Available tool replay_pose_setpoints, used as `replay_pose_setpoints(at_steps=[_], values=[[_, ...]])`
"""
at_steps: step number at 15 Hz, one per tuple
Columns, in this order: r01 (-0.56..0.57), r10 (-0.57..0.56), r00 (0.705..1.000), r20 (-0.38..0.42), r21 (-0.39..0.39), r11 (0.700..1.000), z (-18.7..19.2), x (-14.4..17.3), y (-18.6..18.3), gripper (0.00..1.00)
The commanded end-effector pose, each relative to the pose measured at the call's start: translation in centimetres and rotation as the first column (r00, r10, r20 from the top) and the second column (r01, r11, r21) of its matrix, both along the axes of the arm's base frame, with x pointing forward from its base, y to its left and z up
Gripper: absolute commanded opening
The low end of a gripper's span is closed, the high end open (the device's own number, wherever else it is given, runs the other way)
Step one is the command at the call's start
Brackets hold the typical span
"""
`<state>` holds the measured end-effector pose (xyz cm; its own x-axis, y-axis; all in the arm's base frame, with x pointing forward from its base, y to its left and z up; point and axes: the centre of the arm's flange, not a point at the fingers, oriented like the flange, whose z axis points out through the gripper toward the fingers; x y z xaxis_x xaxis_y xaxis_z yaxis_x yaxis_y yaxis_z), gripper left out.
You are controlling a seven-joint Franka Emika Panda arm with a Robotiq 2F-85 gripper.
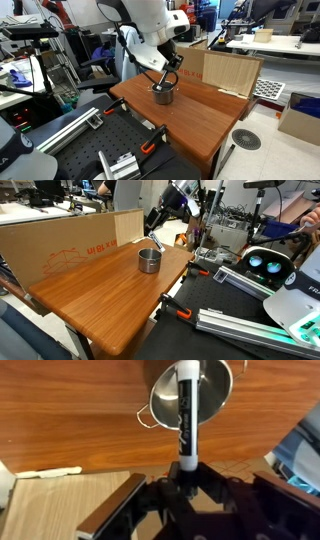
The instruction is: Put the marker in the pot
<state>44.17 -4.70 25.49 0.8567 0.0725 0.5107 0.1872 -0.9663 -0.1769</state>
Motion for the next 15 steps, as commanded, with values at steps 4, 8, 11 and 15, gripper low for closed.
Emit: replay_pose_setpoints(at_steps=[4,8,11,15], values=[[0.007,-0.006,1.0,0.011,-0.066,0.998,-1.2,-0.8,0.4,0.06],[0.006,-0.007,1.0,-0.006,-0.074,0.997,-1.3,-1.0,0.5,0.06],[0.007,-0.008,1.0,-0.021,-0.064,0.998,-1.7,-1.1,0.5,0.06],[0.012,-0.013,1.0,-0.015,-0.029,1.0,-1.9,1.3,2.6,0.06]])
